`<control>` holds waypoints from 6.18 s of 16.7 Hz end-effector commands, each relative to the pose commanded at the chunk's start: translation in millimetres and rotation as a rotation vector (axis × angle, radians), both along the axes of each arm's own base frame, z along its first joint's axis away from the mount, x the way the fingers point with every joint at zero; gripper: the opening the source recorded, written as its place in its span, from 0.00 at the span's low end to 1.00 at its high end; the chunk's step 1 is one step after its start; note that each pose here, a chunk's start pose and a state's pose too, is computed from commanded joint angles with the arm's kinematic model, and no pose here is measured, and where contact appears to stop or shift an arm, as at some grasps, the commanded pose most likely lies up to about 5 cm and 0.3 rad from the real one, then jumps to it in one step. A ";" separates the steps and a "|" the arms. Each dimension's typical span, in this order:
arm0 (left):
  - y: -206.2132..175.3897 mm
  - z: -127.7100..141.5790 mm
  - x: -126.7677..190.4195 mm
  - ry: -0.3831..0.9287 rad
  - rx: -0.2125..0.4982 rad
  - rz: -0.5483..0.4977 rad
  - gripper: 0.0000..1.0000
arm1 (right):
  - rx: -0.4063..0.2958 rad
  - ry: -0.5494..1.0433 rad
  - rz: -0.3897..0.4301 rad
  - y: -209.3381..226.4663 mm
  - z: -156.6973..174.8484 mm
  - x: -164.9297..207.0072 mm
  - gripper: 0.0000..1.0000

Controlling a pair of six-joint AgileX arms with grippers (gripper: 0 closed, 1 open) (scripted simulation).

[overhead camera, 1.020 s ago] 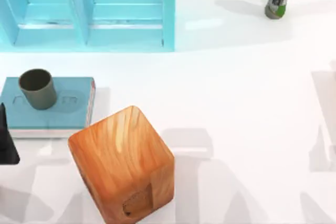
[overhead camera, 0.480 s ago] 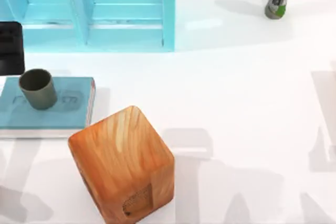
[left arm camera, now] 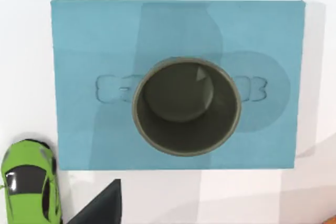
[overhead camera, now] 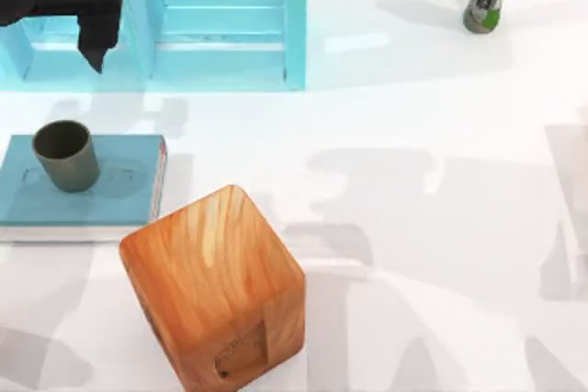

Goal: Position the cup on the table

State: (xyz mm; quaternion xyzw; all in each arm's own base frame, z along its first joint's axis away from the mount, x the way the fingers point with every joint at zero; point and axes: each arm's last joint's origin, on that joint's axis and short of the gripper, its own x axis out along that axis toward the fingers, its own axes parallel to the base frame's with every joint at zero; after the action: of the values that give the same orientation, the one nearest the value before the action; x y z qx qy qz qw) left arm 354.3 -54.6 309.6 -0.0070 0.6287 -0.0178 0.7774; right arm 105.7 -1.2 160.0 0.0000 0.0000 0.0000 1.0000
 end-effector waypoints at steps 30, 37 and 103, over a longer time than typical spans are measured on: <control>-13.1 -129.9 35.5 0.211 0.046 -0.006 0.77 | 0.000 0.000 0.000 0.0 0.0 0.0 1.00; -13.1 -129.9 35.5 0.211 0.046 -0.006 0.25 | 0.000 0.000 0.000 0.0 0.0 0.0 1.00; -280.3 -126.0 -28.4 0.207 0.045 -0.004 0.08 | 0.000 0.000 0.000 0.0 0.0 0.0 1.00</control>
State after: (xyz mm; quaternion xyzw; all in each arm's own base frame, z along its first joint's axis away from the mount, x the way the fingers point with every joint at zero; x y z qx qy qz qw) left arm 326.0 -335.0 183.6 0.0098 0.7059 -0.0043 0.7083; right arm 105.7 -1.2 160.0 0.0000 0.0000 0.0000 1.0000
